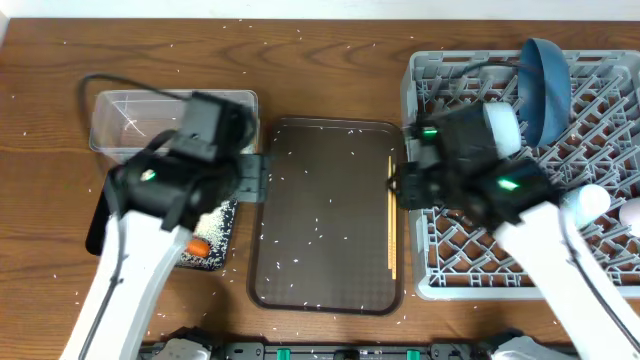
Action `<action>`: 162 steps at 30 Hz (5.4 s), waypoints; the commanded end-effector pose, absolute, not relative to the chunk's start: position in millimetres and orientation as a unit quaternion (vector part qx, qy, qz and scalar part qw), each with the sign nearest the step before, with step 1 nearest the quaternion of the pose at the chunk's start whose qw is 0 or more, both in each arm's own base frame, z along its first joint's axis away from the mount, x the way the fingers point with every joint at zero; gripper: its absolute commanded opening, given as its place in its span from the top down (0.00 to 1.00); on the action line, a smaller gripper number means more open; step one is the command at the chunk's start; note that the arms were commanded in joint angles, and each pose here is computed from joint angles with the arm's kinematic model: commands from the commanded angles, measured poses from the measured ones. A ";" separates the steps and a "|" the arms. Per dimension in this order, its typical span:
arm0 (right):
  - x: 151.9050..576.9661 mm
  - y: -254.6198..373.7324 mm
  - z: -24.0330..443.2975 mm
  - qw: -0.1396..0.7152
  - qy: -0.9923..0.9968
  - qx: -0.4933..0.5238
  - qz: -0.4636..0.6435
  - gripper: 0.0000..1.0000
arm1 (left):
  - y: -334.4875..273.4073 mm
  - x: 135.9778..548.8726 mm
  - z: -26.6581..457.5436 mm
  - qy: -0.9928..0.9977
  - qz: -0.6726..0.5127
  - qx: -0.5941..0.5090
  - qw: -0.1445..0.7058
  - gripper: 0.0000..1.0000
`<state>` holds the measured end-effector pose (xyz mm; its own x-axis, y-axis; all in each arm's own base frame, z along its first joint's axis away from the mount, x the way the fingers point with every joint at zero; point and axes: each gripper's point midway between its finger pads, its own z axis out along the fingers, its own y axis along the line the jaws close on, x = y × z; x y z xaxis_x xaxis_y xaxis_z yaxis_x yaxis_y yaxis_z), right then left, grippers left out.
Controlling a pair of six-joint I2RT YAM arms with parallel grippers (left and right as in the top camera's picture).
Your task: Sort waste into correct bins and load items into the dishwasher rack
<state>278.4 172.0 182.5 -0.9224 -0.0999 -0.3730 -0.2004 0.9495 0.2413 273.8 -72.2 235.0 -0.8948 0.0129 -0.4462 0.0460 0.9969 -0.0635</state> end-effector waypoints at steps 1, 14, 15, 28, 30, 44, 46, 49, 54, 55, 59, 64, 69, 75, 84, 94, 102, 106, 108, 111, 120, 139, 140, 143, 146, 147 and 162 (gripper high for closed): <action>279.6 184.6 143.3 0.132 0.985 -0.038 0.101 0.59 | -30.3 262.0 262.1 0.961 0.003 -0.066 0.270 0.33; 279.2 186.3 17.9 0.001 1.000 0.000 -0.011 0.67 | 17.3 222.6 272.2 0.952 0.028 -0.148 0.266 0.02; 277.7 185.3 12.7 -0.006 1.000 0.004 -0.016 0.67 | 17.3 222.8 272.0 0.952 0.028 -0.148 0.265 0.02; 271.1 180.4 -15.0 -0.039 0.998 0.015 -0.039 0.69 | 17.2 223.9 270.6 0.953 0.029 -0.148 0.262 0.02; 269.4 179.1 -14.8 -0.043 0.998 0.014 -0.041 0.68 | 17.2 223.9 270.6 0.953 0.029 -0.148 0.262 0.02; 283.8 180.5 25.4 0.020 0.999 -0.020 -0.025 0.60 | 17.2 223.8 270.5 0.953 0.029 -0.148 0.262 0.02; 282.9 179.5 25.3 0.018 0.999 -0.019 -0.027 0.59 | 17.2 223.9 270.6 0.953 0.029 -0.148 0.262 0.02; 281.2 175.9 21.4 0.012 0.999 -0.010 -0.036 0.58 | 17.2 223.9 270.6 0.953 0.029 -0.148 0.262 0.02; 281.9 176.5 13.5 0.015 0.999 -0.010 -0.036 0.57 | 17.2 223.9 270.6 0.953 0.029 -0.148 0.262 0.02; 282.2 177.1 12.4 0.016 0.999 -0.010 -0.034 0.57 | 17.2 223.9 270.6 0.953 0.029 -0.148 0.262 0.02; 282.9 177.8 7.6 0.021 0.999 -0.010 -0.030 0.61 | 17.2 223.9 270.6 0.953 0.029 -0.148 0.262 0.02; 284.3 190.9 -1.5 0.032 0.999 -0.037 0.001 0.64 | 17.2 223.9 270.6 0.953 0.029 -0.148 0.262 0.02; 282.1 194.5 -3.6 0.036 0.998 -0.057 0.002 0.64 | 17.2 223.8 270.5 0.953 0.029 -0.148 0.262 0.02; 282.6 193.6 -3.1 0.036 0.998 -0.056 0.000 0.78 | 17.2 223.8 270.5 0.953 0.029 -0.148 0.262 0.02; 288.0 198.2 3.1 0.051 0.995 -0.091 0.001 0.99 | 17.2 223.8 270.5 0.953 0.029 -0.148 0.262 0.02; 312.3 201.1 158.5 0.205 0.966 -0.144 0.066 0.99 | 17.2 223.9 270.6 0.953 0.029 -0.148 0.262 0.02; 326.4 116.9 183.2 0.229 0.972 -0.042 0.019 0.99 | 17.2 223.9 270.6 0.953 0.029 -0.148 0.262 0.02; 329.8 90.5 156.3 0.196 0.981 -0.008 -0.001 0.99 | 17.2 223.9 270.6 0.953 0.029 -0.148 0.262 0.02; 330.0 85.2 143.1 0.181 0.983 -0.001 -0.007 0.99 | 17.2 223.8 270.5 0.953 0.029 -0.148 0.262 0.02; 330.4 83.8 125.0 0.160 0.987 -0.001 -0.015 0.99 | 17.2 223.8 270.5 0.953 0.029 -0.148 0.262 0.02; 331.3 123.0 141.3 0.186 0.981 -0.037 0.040 0.57 | 17.2 223.8 270.5 0.953 0.029 -0.148 0.262 0.02; 288.0 180.8 27.0 0.076 0.995 -0.021 -0.061 0.54 | 17.2 223.8 270.5 0.953 0.029 -0.148 0.262 0.02; 286.2 180.0 20.6 0.067 0.995 -0.022 -0.066 0.55 | 17.2 223.8 270.5 0.953 0.029 -0.148 0.262 0.02; 282.7 178.9 8.2 0.050 0.996 -0.023 -0.074 0.54 | 17.2 223.8 270.5 0.953 0.029 -0.148 0.262 0.02; 279.8 177.9 1.1 0.038 0.996 -0.024 -0.078 0.55 | 17.2 223.8 270.5 0.953 0.029 -0.148 0.262 0.02; 278.2 177.6 -0.6 0.034 0.996 -0.024 -0.078 0.55 | 17.2 223.8 270.5 0.953 0.029 -0.148 0.262 0.02; 273.9 182.2 -6.1 0.017 0.995 -0.076 -0.067 0.66 | 17.2 223.9 270.6 0.953 0.029 -0.148 0.262 0.02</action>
